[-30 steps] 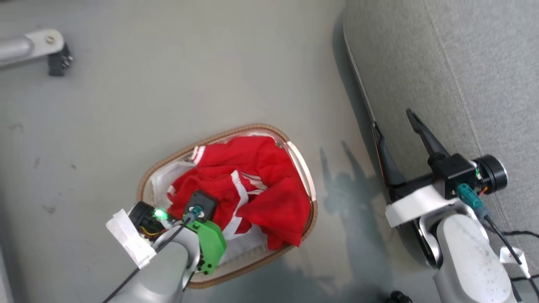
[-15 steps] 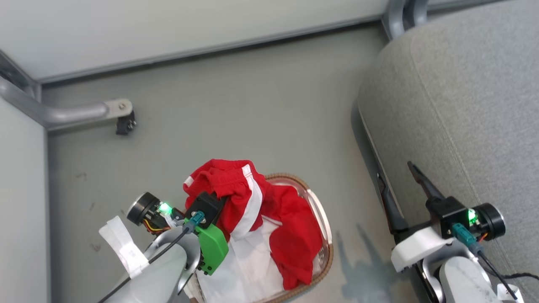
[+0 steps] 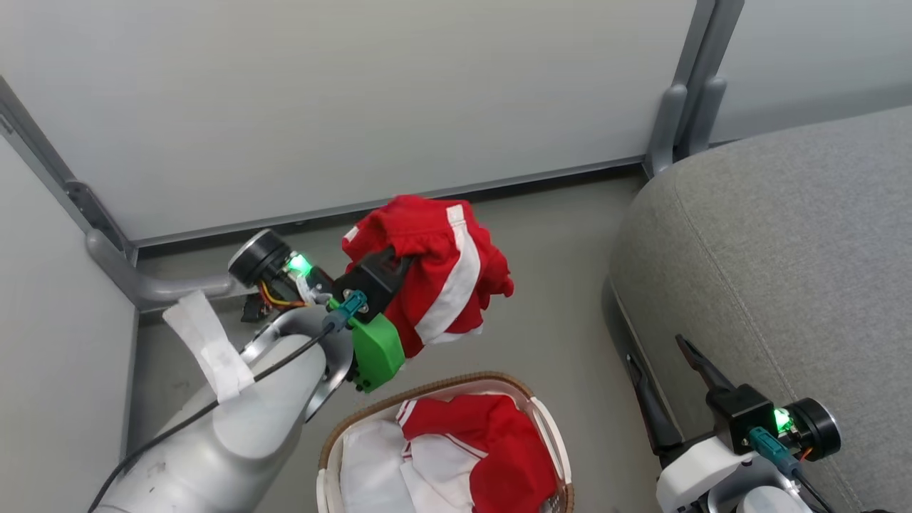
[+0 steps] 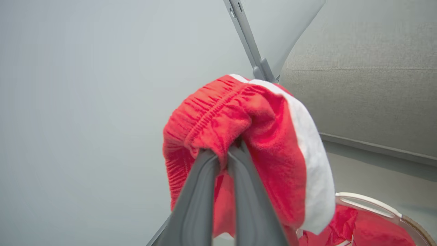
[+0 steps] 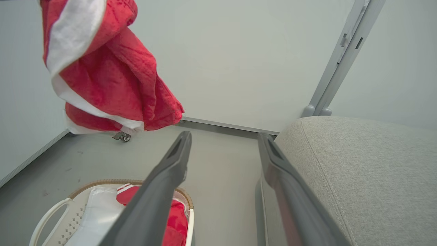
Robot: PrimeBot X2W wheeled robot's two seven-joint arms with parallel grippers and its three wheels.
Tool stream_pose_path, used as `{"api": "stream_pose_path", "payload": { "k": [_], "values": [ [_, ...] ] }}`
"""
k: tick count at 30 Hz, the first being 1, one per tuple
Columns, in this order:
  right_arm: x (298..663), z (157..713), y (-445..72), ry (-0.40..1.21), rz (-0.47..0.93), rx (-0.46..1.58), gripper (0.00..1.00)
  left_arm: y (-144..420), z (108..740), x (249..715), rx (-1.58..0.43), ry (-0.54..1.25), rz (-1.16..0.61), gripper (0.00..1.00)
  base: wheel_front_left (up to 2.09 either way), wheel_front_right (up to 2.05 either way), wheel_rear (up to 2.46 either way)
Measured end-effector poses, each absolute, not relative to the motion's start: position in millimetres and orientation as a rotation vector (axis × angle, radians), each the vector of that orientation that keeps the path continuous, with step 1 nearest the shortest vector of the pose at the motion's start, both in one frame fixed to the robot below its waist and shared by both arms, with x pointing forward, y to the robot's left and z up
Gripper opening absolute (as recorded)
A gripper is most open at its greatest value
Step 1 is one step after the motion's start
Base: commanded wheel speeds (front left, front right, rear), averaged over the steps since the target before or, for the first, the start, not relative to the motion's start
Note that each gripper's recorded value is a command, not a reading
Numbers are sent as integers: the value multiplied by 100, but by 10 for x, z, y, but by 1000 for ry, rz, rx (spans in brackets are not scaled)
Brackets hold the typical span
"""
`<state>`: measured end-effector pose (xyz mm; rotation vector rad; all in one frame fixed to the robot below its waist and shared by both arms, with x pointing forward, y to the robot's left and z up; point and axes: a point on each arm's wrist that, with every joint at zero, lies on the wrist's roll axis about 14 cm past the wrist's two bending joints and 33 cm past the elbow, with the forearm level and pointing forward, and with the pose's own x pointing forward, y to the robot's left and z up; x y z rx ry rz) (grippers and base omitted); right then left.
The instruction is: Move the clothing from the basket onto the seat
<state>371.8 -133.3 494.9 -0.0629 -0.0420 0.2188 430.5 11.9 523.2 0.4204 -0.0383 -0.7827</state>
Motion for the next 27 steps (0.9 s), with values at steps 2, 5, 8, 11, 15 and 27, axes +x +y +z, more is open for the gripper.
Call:
{"api": "stream_pose_path", "payload": {
  "k": [2, 5, 8, 11, 15, 27],
  "values": [
    [3688, 5008, -1307, -60, 226, -64, 100, 59, 5438, 4291, 442, -87, -796, 0, 0, 0, 0],
    [3656, 5087, -1259, -84, 240, -67, 100, 0, 5683, 4267, 491, -142, -815, 0, 0, 0, 0],
    [3638, 5141, -1218, -101, 252, -70, 100, -63, 5933, 4257, 522, -199, -830, 0, 0, 0, 0],
    [3647, 5191, -1163, -116, 269, -74, 100, -98, 6132, 4261, 558, -244, -839, 0, 0, 0, 0],
    [3682, 5269, -1061, -139, 299, -85, 100, -145, 6320, 4250, 578, -289, -853, 0, 0, 0, 0],
    [3933, 5515, -679, -204, 416, -181, 100, -266, 6525, 4130, 571, -340, -886, 0, 0, 0, 0]
  ]
}}
